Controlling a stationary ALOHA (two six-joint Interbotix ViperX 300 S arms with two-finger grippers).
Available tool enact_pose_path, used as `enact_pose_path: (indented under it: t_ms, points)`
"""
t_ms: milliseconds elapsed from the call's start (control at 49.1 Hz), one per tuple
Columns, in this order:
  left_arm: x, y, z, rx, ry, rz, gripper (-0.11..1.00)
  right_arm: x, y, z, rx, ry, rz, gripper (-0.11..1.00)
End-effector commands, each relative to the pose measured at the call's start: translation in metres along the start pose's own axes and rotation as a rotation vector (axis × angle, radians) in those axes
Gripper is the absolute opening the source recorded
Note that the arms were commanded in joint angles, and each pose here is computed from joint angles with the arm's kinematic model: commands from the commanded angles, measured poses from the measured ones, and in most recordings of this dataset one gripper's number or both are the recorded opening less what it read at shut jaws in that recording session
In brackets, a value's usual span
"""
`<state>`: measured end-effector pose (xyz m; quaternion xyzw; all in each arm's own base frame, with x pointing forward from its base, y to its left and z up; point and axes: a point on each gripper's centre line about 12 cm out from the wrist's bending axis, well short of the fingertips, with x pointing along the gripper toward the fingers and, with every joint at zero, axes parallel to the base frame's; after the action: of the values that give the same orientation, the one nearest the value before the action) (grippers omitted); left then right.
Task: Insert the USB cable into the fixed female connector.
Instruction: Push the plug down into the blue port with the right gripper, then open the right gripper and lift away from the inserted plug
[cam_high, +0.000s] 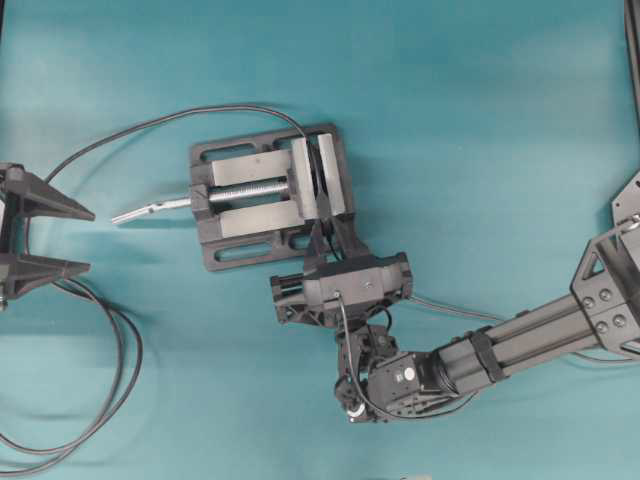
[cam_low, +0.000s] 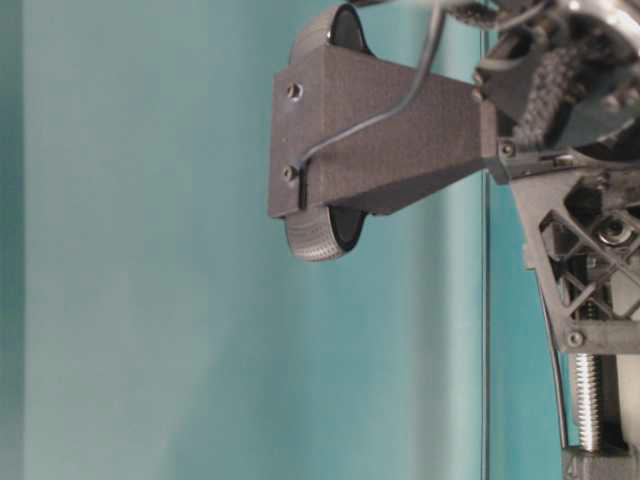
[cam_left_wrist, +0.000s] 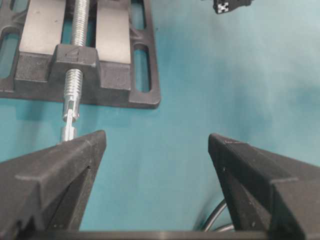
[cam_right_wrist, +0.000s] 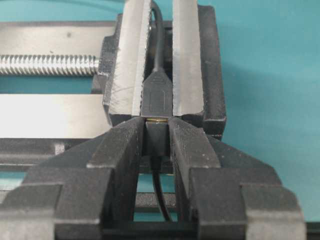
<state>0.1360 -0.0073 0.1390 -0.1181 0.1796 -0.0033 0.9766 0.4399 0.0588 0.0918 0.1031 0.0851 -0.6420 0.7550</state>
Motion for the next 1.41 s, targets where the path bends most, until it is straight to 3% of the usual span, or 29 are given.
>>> enact_pose_path:
  t_ms: [0,469,1386]
  points:
    - [0.001,-0.001,0.005,-0.007,-0.012,-0.002,1.0,0.065,-0.005,0.024,0.051,-0.018,-0.139,0.2]
    - [0.001,-0.001,0.005,-0.007,-0.014,-0.002,1.0,0.067,-0.005,0.024,0.052,-0.013,-0.137,0.2]
    - [0.001,-0.001,0.005,-0.007,-0.012,-0.002,1.0,0.035,0.0,0.019,0.067,0.004,-0.084,0.2]
